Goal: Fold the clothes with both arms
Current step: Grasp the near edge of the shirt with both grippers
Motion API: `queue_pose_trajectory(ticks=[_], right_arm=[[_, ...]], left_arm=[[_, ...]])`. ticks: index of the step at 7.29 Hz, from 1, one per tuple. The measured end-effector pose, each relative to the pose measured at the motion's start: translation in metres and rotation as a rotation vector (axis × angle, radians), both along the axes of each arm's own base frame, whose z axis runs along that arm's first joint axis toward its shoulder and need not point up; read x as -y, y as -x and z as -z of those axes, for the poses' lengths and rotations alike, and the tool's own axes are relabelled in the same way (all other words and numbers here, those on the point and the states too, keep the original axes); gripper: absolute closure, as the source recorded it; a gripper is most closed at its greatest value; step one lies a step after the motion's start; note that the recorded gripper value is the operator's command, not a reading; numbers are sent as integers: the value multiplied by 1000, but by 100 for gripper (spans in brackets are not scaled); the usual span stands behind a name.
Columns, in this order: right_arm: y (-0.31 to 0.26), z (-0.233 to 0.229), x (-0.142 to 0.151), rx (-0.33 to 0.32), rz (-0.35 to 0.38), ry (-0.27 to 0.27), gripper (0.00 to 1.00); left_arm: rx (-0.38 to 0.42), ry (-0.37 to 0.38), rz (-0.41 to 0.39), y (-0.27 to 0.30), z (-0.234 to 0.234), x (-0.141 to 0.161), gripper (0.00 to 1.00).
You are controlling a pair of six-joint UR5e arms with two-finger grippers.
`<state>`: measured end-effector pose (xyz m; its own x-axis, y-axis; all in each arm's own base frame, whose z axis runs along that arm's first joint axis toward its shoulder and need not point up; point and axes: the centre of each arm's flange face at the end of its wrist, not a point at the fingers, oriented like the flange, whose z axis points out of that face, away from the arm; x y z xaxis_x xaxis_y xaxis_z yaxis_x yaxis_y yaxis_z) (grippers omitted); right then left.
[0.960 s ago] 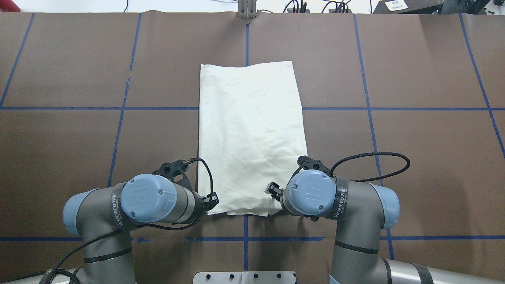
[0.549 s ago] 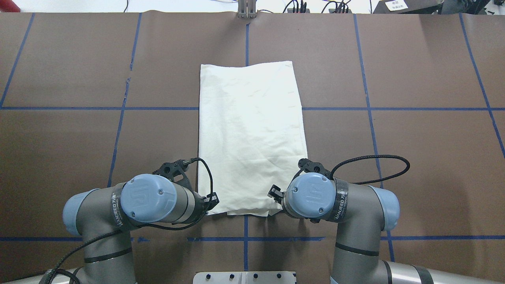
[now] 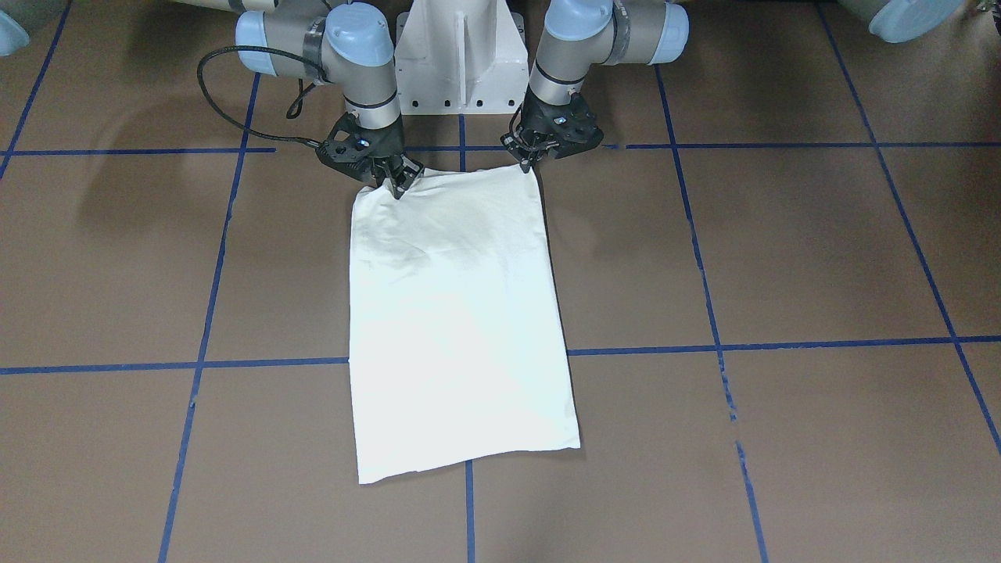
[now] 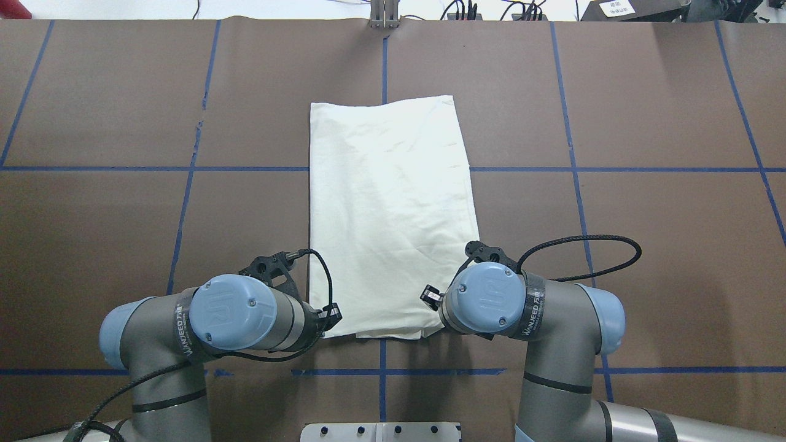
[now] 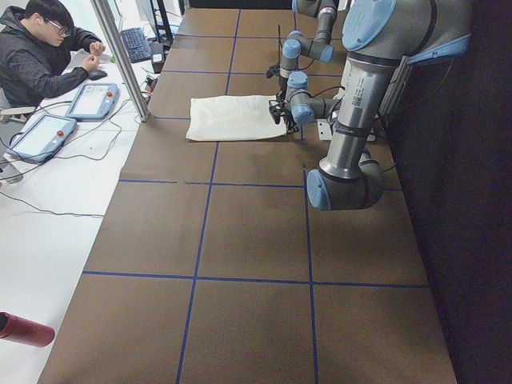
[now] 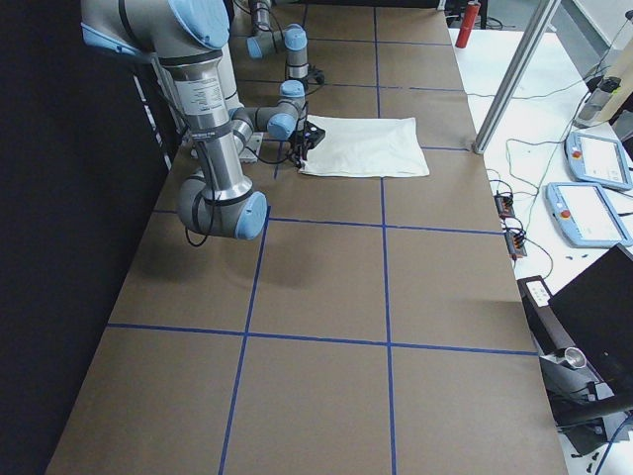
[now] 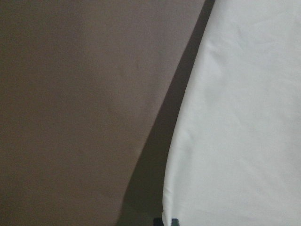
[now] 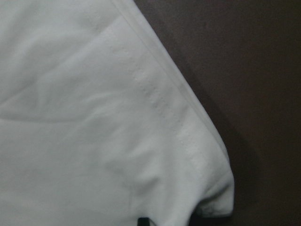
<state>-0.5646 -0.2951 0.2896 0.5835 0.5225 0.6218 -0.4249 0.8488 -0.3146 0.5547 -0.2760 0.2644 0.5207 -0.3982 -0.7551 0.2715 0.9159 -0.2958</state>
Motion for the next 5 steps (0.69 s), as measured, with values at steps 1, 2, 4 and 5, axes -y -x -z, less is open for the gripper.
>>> queue_pose_trajectory(ticks=[1, 2, 4, 5], right_arm=[[-3, 4, 2, 9, -3, -2, 100], [-5, 8, 4, 17, -6, -3, 100], [-14, 21, 5, 44, -16, -11, 100], [-20, 26, 5, 58, -17, -13, 100]], left_arm=[[0, 0, -2, -1, 0, -1, 100], [-1, 0, -3, -1, 0, -2, 100], [-10, -3, -4, 1, 4, -3, 100], [-24, -8, -5, 7, 10, -5, 100]])
